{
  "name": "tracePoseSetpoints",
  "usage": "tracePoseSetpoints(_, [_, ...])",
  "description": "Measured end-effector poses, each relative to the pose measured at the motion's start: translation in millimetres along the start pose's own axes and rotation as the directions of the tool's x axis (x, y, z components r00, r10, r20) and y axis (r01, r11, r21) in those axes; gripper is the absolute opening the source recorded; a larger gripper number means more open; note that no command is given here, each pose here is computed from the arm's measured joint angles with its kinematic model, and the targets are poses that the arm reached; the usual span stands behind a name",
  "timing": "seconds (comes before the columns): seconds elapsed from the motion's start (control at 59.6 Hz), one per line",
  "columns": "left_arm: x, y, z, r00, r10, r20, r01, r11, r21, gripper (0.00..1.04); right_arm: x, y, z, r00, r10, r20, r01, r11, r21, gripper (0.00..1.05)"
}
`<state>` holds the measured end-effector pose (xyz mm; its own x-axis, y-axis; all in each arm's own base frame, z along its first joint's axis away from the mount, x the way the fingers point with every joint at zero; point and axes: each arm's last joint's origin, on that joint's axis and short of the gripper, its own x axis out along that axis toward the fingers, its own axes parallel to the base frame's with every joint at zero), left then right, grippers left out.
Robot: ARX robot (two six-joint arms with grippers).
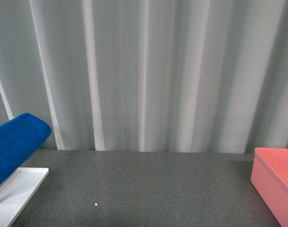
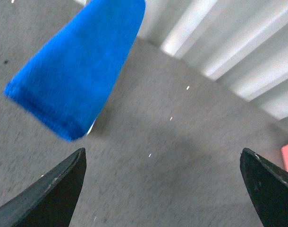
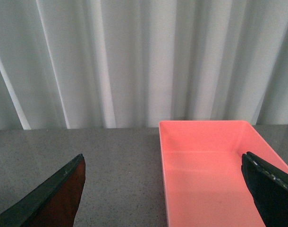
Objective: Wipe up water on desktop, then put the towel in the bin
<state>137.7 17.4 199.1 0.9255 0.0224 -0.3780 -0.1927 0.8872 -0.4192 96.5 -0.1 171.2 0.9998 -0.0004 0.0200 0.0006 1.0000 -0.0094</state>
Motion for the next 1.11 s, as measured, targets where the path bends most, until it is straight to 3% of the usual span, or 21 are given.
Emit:
tracePoseSetpoints(0.117, [38.7, -11.4, 55.4, 0.997, -0.008, 0.072, 0.002, 0.997, 0.08, 0.98, 0.0, 0.0, 0.0, 1.0, 0.0, 0.0, 0.0, 1.0, 0.0, 0.98])
tracePoseSetpoints(0.201, [75.6, -17.5, 81.9, 0.998, 0.008, 0.059, -0.016, 0.989, 0.147, 0.98, 0.0, 0.0, 0.0, 1.0, 0.0, 0.0, 0.0, 1.0, 0.0, 0.98])
tracePoseSetpoints(0.453, [173.7, -30.9, 129.2, 0.996, 0.092, 0.021, -0.093, 0.915, 0.392, 0.98, 0.0, 0.0, 0.0, 1.0, 0.0, 0.0, 0.0, 1.0, 0.0, 0.98])
tracePoseSetpoints(0.755, [240.3, -23.5, 142.5, 0.965, 0.258, 0.046, -0.219, 0.699, 0.681, 0.98, 0.0, 0.0, 0.0, 1.0, 0.0, 0.0, 0.0, 1.0, 0.0, 0.98])
tracePoseSetpoints(0.889, [256.0, -17.4, 135.7, 0.956, 0.292, 0.015, -0.212, 0.656, 0.725, 0.98, 0.0, 0.0, 0.0, 1.0, 0.0, 0.0, 0.0, 1.0, 0.0, 0.98])
tracePoseSetpoints(1.107, [273.6, -5.1, 111.8, 0.946, 0.312, -0.089, -0.144, 0.65, 0.746, 0.98, 0.0, 0.0, 0.0, 1.0, 0.0, 0.0, 0.0, 1.0, 0.0, 0.98])
